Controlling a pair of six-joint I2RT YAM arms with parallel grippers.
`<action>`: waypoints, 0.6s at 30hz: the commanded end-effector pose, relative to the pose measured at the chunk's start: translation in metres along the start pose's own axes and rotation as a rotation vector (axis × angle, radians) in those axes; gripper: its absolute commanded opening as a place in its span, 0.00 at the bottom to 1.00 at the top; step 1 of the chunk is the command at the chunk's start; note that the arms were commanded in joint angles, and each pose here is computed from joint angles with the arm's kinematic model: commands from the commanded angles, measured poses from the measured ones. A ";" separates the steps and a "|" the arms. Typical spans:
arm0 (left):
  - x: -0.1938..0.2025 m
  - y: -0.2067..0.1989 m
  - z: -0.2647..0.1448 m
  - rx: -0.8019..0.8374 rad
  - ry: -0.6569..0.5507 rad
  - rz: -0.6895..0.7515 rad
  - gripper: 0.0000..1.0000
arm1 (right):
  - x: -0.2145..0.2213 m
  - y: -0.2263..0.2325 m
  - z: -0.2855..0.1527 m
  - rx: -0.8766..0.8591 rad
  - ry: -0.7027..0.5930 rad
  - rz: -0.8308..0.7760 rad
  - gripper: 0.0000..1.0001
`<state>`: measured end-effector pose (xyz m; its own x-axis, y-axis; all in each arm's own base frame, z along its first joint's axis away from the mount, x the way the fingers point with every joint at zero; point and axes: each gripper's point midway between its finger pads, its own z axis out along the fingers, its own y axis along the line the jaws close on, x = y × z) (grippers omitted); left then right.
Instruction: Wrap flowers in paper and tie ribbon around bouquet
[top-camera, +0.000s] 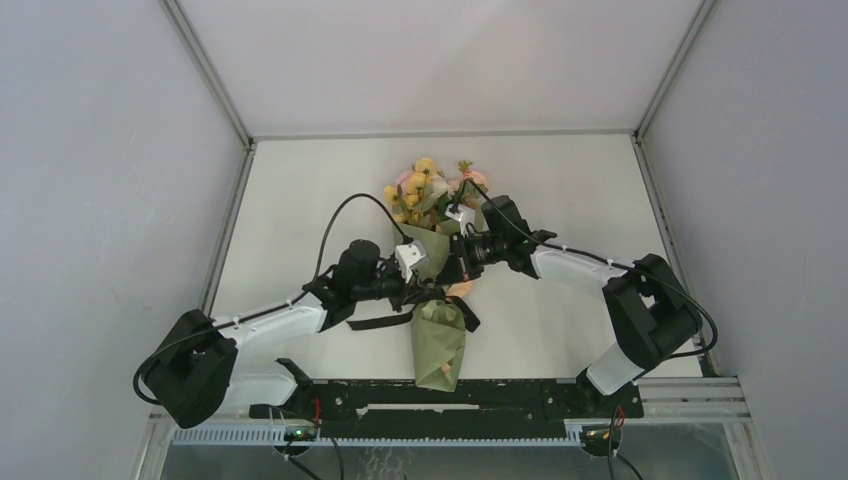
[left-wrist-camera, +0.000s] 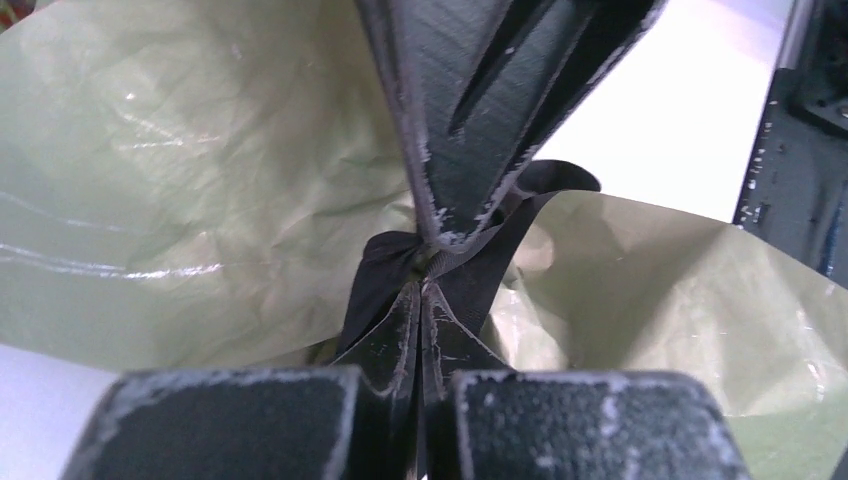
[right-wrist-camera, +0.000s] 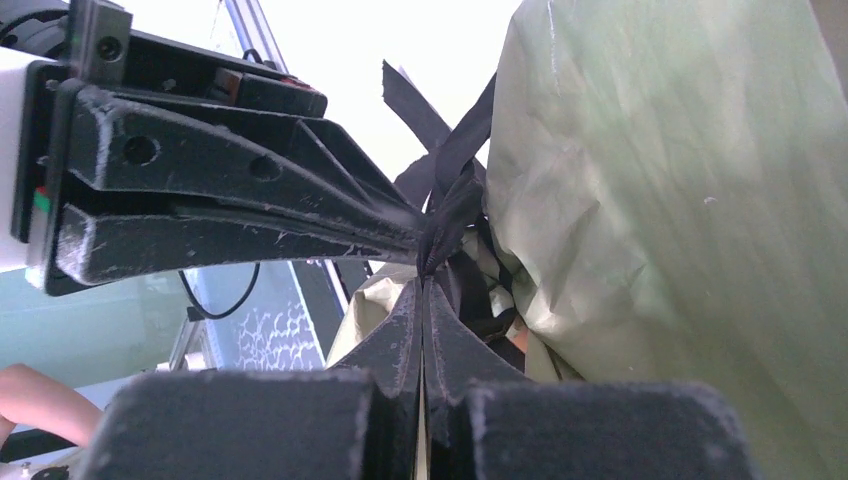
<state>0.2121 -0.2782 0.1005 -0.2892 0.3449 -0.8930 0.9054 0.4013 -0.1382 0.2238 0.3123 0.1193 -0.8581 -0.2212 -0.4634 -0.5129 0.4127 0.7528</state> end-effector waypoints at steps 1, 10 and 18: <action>-0.024 0.013 0.004 -0.068 -0.037 0.017 0.02 | -0.014 0.019 -0.008 -0.052 -0.057 -0.044 0.00; -0.044 0.018 0.004 -0.111 -0.123 0.032 0.09 | -0.009 0.018 -0.008 -0.049 -0.049 -0.027 0.01; -0.028 0.019 0.011 -0.109 -0.104 0.051 0.12 | -0.014 0.020 -0.008 -0.097 -0.055 -0.037 0.23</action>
<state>0.2300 -0.2820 0.1042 -0.2628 0.3173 -0.9112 0.8779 0.4704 -0.0894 0.2206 0.3137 0.1226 -0.8682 -0.2041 -0.4523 -0.4958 0.3918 0.7750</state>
